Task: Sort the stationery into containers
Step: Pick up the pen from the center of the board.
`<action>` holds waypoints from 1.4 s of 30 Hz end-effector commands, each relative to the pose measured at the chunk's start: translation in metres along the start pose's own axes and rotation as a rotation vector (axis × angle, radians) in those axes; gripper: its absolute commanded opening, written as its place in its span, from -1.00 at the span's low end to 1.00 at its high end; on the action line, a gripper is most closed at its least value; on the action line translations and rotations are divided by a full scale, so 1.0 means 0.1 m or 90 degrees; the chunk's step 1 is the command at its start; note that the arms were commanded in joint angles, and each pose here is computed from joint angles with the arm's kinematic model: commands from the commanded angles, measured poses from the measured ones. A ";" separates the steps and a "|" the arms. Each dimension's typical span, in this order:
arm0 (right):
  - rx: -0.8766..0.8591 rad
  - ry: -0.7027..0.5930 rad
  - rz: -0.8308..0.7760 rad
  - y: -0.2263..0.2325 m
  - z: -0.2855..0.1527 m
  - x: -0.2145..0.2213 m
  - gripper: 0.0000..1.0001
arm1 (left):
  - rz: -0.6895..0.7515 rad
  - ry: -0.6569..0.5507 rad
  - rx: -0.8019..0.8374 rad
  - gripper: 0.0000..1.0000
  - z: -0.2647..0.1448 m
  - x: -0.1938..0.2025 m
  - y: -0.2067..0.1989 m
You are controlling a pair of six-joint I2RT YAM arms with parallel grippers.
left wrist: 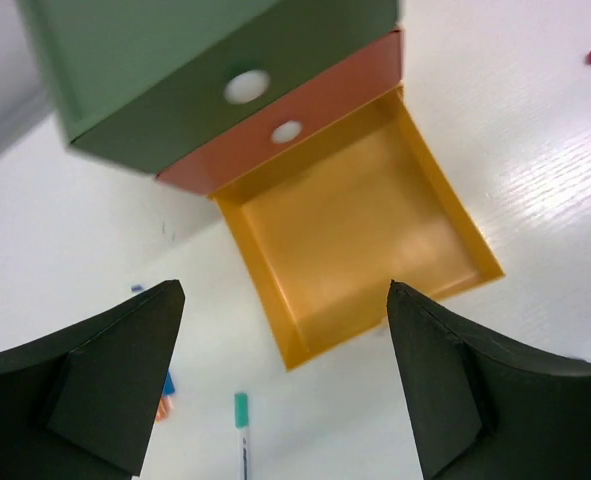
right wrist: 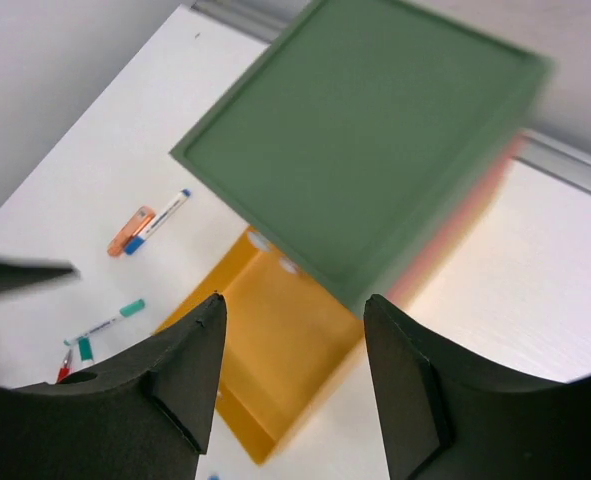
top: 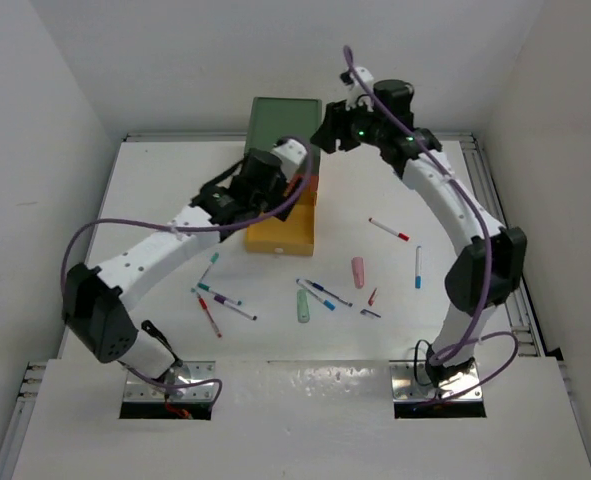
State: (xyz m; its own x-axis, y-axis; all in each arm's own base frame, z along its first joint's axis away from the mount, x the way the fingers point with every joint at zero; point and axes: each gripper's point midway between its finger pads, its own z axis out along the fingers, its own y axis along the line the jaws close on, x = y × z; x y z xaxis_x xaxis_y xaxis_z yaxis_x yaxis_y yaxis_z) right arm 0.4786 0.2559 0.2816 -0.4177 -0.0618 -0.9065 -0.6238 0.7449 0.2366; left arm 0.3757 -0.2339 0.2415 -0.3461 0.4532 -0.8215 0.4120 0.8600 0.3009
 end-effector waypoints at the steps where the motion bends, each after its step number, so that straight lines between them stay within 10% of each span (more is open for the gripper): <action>1: 0.023 -0.036 0.000 -0.11 -0.58 -0.28 0.14 | -0.110 0.004 0.077 0.78 -0.43 -0.02 0.25; 18: 0.172 0.323 0.147 -0.53 -1.61 2.30 -0.08 | -0.338 0.230 -0.106 0.72 -0.80 2.03 1.40; 28: 0.180 0.431 0.189 -0.38 -1.12 2.84 0.21 | -0.290 0.213 0.090 0.76 -0.81 1.91 1.18; 42: 0.236 0.531 0.152 -0.38 -0.89 3.39 0.07 | -0.228 0.156 0.032 0.69 -0.82 1.73 1.19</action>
State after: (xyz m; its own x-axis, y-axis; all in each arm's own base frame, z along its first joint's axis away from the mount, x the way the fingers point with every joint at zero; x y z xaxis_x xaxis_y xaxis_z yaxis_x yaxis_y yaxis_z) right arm 0.2833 0.1418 -0.0053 -0.9470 -0.2300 -0.2243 -0.2696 0.9486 0.1657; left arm 0.2890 -0.0342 0.1727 -0.6799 0.1765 -0.7117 0.2767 0.9606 -0.0262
